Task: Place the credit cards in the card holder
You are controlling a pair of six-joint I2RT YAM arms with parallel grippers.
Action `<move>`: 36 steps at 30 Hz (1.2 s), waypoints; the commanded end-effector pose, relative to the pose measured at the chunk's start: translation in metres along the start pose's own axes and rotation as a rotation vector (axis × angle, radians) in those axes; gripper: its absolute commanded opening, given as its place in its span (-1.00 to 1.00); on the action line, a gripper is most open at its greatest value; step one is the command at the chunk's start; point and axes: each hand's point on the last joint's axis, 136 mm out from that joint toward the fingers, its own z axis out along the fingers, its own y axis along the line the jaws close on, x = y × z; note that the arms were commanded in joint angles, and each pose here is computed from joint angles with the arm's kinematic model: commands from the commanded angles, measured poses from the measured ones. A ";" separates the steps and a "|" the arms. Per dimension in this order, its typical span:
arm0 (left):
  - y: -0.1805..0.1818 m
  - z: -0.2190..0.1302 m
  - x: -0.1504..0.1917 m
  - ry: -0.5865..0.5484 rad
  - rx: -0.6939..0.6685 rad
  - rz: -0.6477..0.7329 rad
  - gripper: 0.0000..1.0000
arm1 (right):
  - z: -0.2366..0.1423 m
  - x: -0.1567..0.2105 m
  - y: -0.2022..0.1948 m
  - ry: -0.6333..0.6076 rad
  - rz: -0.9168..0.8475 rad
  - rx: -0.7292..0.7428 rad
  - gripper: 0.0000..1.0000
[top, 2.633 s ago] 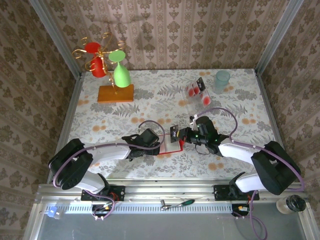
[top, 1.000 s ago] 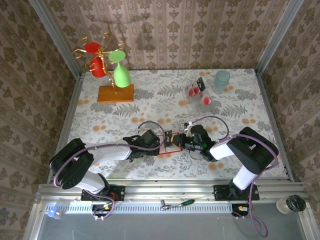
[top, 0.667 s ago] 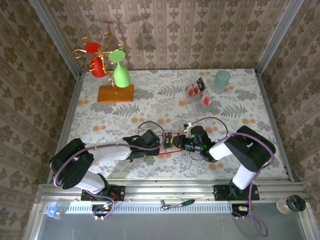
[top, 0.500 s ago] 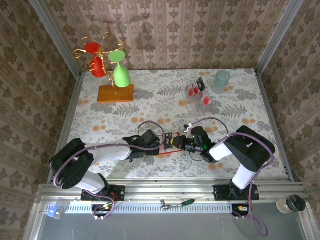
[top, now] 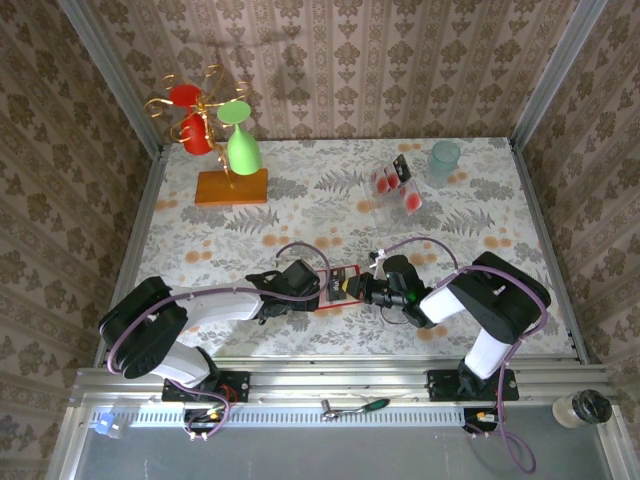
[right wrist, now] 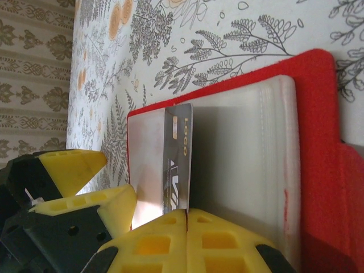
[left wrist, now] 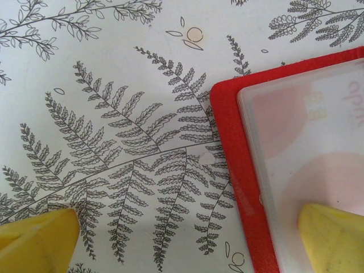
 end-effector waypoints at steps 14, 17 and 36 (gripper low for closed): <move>0.025 0.007 0.028 0.078 -0.098 0.042 1.00 | -0.004 0.021 -0.015 0.081 -0.008 0.058 -1.00; 0.024 0.007 0.028 0.076 -0.097 0.040 1.00 | -0.004 0.022 -0.016 0.088 -0.007 0.062 -1.00; 0.023 0.005 0.024 0.065 -0.088 0.032 1.00 | 0.011 0.033 -0.019 0.245 0.014 0.087 -0.67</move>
